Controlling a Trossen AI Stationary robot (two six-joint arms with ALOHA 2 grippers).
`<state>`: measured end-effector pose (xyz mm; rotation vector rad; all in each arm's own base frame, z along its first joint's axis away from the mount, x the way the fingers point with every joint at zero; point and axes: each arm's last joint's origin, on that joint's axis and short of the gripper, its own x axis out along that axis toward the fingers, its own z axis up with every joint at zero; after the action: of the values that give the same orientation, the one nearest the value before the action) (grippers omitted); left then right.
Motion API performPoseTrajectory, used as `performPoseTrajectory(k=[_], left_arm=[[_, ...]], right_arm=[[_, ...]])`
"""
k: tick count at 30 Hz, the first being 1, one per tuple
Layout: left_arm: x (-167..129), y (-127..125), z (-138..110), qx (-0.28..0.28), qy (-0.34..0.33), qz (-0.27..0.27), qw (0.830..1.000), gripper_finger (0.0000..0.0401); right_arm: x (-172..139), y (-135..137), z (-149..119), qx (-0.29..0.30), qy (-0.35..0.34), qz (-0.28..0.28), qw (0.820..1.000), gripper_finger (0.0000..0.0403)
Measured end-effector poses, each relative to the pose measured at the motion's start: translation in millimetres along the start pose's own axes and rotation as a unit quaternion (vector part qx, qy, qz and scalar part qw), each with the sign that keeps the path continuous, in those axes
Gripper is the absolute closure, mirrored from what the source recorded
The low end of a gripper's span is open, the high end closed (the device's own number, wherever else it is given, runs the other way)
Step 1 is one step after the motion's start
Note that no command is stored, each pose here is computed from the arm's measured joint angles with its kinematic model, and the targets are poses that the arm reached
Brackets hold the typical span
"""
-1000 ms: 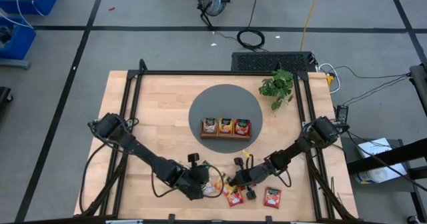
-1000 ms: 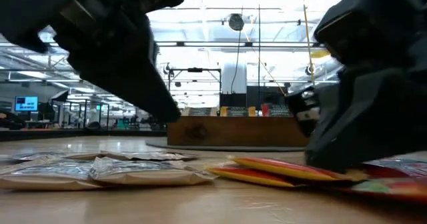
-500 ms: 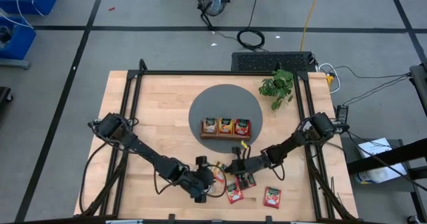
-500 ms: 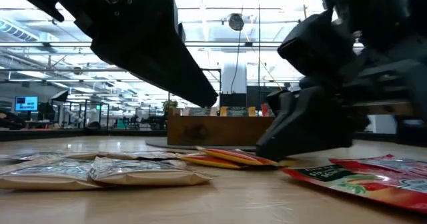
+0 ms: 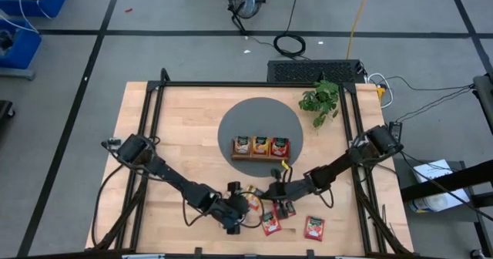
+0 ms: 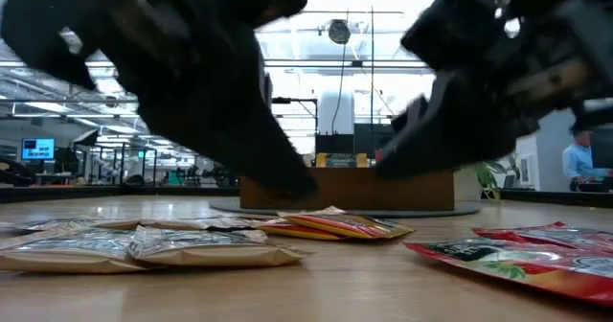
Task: Pick & Place Tea
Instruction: Put the right orange tea bag into the middle slot of the wooden organizer
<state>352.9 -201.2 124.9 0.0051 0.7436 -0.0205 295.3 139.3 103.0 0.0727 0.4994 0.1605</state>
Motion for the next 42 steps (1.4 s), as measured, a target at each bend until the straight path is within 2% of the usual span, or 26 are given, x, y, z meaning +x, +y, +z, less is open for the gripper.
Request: performPoseTrajectory(k=[5,11,17,23,30,39,42], left_arm=[[10.8,4.3,-4.0,-0.002,-0.003,0.014,1.0,0.0343],[12.4,8.6,-3.4,-0.008,0.002,0.016,1.0,0.0343],[16.1,8.0,-8.1,-0.005,0.014,0.011,1.0,0.0343],[30.8,12.3,-14.3,-0.017,0.012,0.013,1.0,0.0343],[35.9,15.8,-15.3,-0.025,0.016,0.007,1.0,0.0343],[36.1,15.3,-16.4,-0.024,0.017,0.007,1.0,0.0343],[36.1,15.1,-16.5,-0.025,0.016,0.006,1.0,0.0343]], right_arm=[[1.7,-13.1,-7.4,0.046,0.046,-0.027,0.997,0.038],[3.6,-28.6,-8.8,0.086,0.07,-0.04,0.993,0.0324],[5.6,-39.1,-5.0,0.163,0.085,0.013,0.983,0.0268],[6.2,-45.5,-4.0,0.205,0.105,0.048,0.972,0.0248],[6.4,-46.6,-3.8,0.181,0.101,0.052,0.977,0.0284],[5.2,-44.5,-3.1,0.149,0.098,0.062,0.982,0.0393],[0.3,-40.6,2.8,0.135,0.092,0.069,0.984,0.0395]])
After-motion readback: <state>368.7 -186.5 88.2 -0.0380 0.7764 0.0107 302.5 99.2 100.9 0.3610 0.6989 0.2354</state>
